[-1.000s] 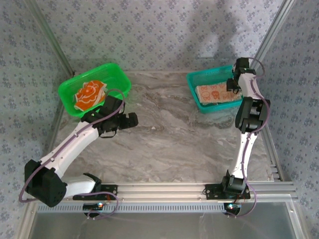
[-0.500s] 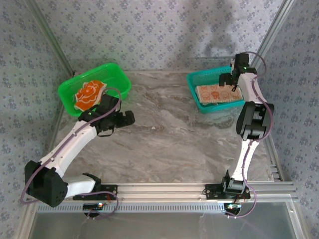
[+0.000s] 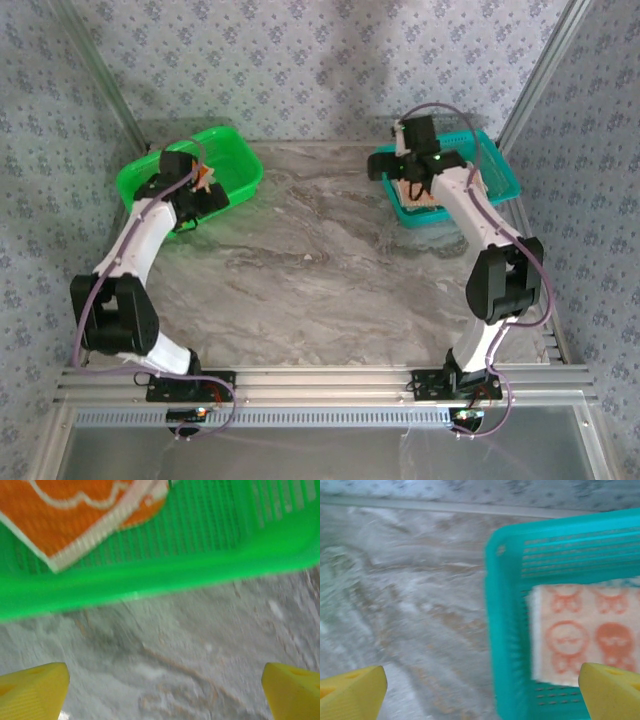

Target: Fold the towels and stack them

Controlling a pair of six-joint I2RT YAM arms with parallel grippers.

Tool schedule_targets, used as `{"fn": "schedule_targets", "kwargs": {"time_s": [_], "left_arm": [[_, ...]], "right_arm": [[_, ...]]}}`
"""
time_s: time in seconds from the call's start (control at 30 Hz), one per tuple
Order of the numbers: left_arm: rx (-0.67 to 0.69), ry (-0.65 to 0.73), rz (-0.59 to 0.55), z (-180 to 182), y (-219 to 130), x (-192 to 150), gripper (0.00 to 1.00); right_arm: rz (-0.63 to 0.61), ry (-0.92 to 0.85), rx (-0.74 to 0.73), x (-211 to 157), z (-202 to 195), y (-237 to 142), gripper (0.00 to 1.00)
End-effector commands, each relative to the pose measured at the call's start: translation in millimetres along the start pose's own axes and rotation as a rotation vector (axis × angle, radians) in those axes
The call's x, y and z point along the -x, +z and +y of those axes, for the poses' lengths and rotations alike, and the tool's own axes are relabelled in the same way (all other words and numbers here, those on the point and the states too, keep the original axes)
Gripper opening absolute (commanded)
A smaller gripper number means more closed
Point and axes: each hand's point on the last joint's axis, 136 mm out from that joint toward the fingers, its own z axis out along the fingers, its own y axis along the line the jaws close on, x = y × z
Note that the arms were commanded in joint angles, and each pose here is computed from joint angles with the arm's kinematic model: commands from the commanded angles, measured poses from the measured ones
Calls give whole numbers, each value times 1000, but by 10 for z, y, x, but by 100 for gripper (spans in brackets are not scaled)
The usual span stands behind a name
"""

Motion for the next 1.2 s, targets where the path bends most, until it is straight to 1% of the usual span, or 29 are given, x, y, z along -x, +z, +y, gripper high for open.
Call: {"fn": "schedule_targets", "kwargs": {"time_s": [0.0,0.07,0.2,0.27,0.4,0.53,0.7,0.77,0.83,0.87,0.93,0.97,1.0,1.07,1.17], "left_arm": [[17,10,-44,44,114,385,93],[56,3,-49,125,219,551,92],[138,3,-49,285,547,823,92],[168,2,-15,345,721,866,92],[228,18,0,408,1057,1028,94],[237,2,30,421,1388,1144,100],[250,-14,84,429,1712,1153,99],[249,-23,100,439,1810,1113,96],[225,-30,120,414,1885,1057,80],[214,-31,128,393,1903,1037,70],[202,-36,136,377,1896,1017,43],[196,-37,133,364,1872,1029,35],[194,-38,129,358,1838,1043,20],[192,-42,108,339,1716,1104,1],[167,-51,59,266,1421,1242,0]], "right_arm": [[-35,34,75,-22,417,-94,100],[-22,19,101,-106,647,-100,100],[0,1,153,-259,1027,-140,100],[7,-4,162,-323,1144,-165,100],[34,-17,190,-450,1335,-213,100],[62,-45,177,-562,1406,-249,100],[58,-49,139,-581,1323,-381,100],[45,-45,124,-580,1275,-438,100],[37,-44,115,-590,1240,-488,100],[35,-43,113,-593,1226,-506,100],[31,-41,106,-607,1198,-532,100],[29,-38,105,-613,1193,-540,100],[26,-34,107,-619,1190,-548,100],[26,-30,108,-639,1186,-540,100],[26,-25,115,-663,1195,-531,100]]}}
